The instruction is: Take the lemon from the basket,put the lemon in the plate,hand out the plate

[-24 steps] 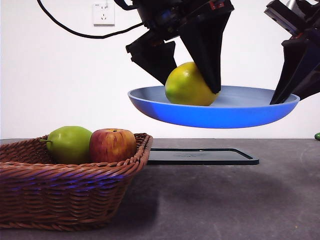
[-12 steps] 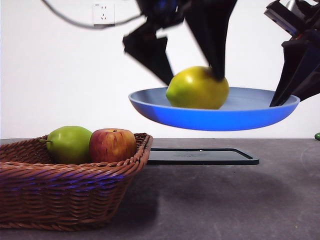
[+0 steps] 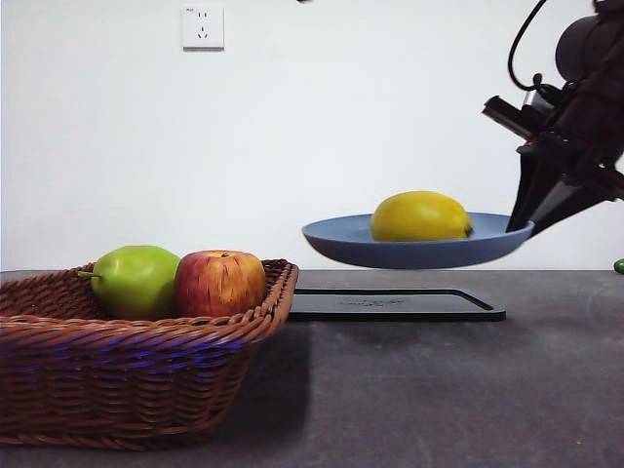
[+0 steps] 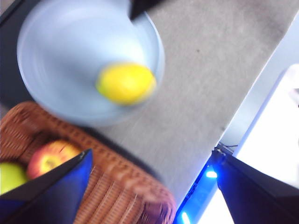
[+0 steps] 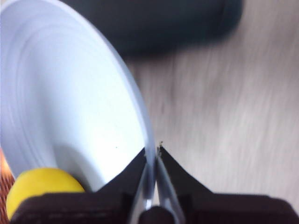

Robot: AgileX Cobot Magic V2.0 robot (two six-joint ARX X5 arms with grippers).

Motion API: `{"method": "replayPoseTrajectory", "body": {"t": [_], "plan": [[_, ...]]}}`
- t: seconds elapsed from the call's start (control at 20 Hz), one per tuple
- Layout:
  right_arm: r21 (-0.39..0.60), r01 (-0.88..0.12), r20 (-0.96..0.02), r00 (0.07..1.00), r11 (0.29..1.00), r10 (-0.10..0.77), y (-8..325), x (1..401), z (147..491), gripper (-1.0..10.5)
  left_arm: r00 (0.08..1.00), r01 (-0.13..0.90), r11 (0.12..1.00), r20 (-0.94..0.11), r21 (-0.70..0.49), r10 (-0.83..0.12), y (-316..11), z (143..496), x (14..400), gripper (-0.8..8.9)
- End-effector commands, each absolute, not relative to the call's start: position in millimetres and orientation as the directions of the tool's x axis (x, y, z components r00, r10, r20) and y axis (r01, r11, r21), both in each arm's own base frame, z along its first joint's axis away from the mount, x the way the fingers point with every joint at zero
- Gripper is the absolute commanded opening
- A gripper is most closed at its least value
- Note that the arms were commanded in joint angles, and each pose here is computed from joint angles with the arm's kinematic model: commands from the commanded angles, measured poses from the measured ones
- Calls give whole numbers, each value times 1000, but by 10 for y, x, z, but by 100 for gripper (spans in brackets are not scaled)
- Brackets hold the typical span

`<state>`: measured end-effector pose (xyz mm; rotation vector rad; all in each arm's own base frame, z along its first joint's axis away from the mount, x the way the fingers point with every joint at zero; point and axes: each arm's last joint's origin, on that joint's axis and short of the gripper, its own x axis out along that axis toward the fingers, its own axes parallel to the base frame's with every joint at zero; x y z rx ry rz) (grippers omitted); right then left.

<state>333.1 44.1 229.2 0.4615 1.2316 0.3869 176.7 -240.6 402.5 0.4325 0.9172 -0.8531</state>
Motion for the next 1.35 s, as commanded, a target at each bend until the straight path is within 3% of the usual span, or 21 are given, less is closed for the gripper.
{"method": "replayPoseTrajectory", "body": {"t": [0.05, 0.25, 0.55, 0.75, 0.9, 1.15, 1.35], "plan": [[541, -54, -788, 316, 839, 529, 438, 3609, 2353, 3, 334, 806, 592, -818, -10, -468, -2360, 4126, 1695, 442], [546, -39, -780, 341, 837, 525, 412, 4064, 2290, 3, 329, 806, 592, -823, -11, -464, -2269, 4178, 1628, 442], [553, -1, -777, 360, 833, 517, 334, 4558, 1934, 3, 318, 805, 593, -831, -18, -457, -2265, 4169, 1617, 441], [552, 44, -797, 323, 833, 511, 301, 4624, 1663, 4, 324, 802, 597, -826, -19, -461, -2269, 4174, 1622, 441], [545, 19, -796, 327, 838, 510, 301, 4633, 1658, 14, 327, 802, 598, -824, -18, -463, -2273, 4175, 1625, 441], [538, 18, -798, 333, 843, 502, 294, 4638, 1667, 252, 330, 802, 597, -821, -16, -465, -2277, 4177, 1628, 441], [540, 14, -788, 359, 841, 500, 238, 4602, 1853, 254, 340, 809, 588, -813, -4, -473, -2286, 4185, 1636, 441]]}}
